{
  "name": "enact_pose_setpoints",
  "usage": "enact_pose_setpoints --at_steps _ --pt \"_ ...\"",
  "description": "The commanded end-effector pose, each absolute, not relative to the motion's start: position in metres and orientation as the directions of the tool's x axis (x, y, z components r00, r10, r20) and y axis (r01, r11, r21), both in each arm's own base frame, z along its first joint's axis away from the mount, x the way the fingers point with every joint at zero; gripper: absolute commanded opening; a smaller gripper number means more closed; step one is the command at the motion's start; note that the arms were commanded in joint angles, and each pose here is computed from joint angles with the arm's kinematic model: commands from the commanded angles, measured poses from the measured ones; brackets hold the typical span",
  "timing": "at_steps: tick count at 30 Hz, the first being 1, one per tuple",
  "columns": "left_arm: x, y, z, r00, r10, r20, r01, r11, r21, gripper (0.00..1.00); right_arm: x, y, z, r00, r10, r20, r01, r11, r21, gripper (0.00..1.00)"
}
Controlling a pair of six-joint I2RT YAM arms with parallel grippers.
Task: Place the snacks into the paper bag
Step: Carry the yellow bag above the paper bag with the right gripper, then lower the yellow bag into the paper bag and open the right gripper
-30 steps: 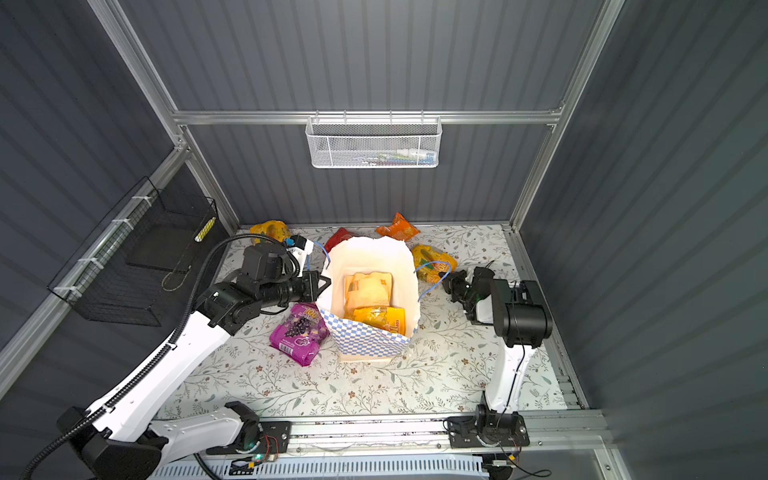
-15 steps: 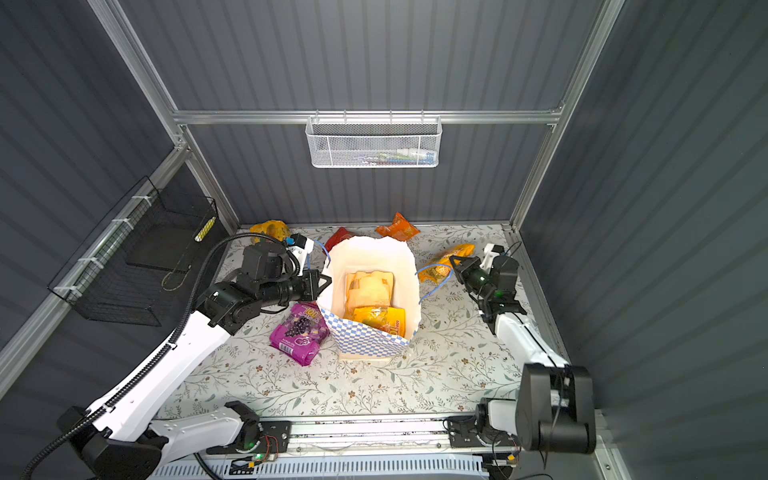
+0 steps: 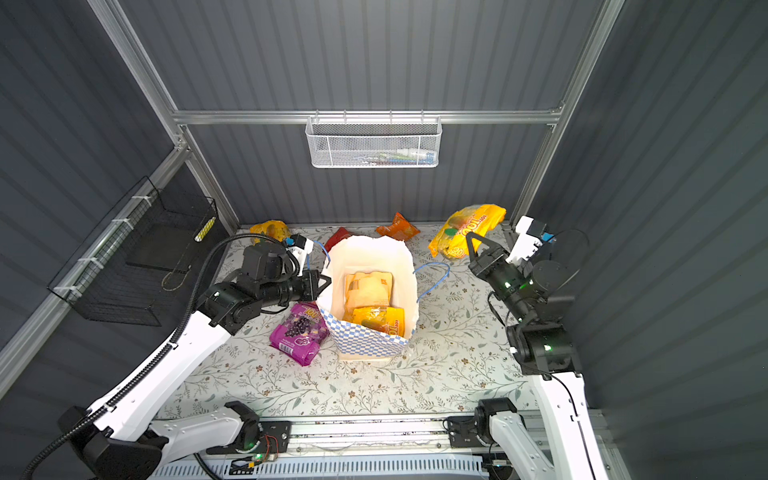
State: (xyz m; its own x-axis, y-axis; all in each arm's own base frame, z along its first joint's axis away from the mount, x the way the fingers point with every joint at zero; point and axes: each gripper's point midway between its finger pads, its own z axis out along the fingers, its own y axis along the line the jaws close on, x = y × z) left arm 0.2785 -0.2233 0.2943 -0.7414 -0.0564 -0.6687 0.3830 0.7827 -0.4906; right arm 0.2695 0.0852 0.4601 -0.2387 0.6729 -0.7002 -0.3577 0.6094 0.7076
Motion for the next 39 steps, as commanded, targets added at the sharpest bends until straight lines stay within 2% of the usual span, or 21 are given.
enact_pose_setpoints --at_steps 1,8,15,26,39 --pt "0.281 -0.225 0.314 -0.699 -0.087 -0.710 0.419 0.754 -0.505 0.00 0.249 0.089 0.502 -0.135 0.638 -0.758 -0.433 0.650 0.624 0.00" --pt "0.283 -0.224 0.313 -0.699 -0.087 -0.710 0.415 0.759 -0.502 0.00 0.229 0.131 0.536 -0.187 0.613 -0.768 -0.578 0.563 0.590 0.00" --pt "0.283 -0.224 0.311 -0.700 -0.086 -0.709 0.414 0.760 -0.501 0.00 0.226 0.193 0.529 -0.285 0.516 -0.808 -0.654 0.511 0.558 0.00" --pt "0.284 -0.224 0.310 -0.702 -0.083 -0.707 0.412 0.763 -0.498 0.00 0.232 0.275 0.468 -0.427 0.371 -0.825 -0.663 0.492 0.564 0.00" --pt "0.284 -0.224 0.311 -0.700 -0.088 -0.709 0.410 0.763 -0.500 0.00 0.272 0.290 0.379 -0.524 0.351 -0.776 -0.484 0.627 0.610 0.00"
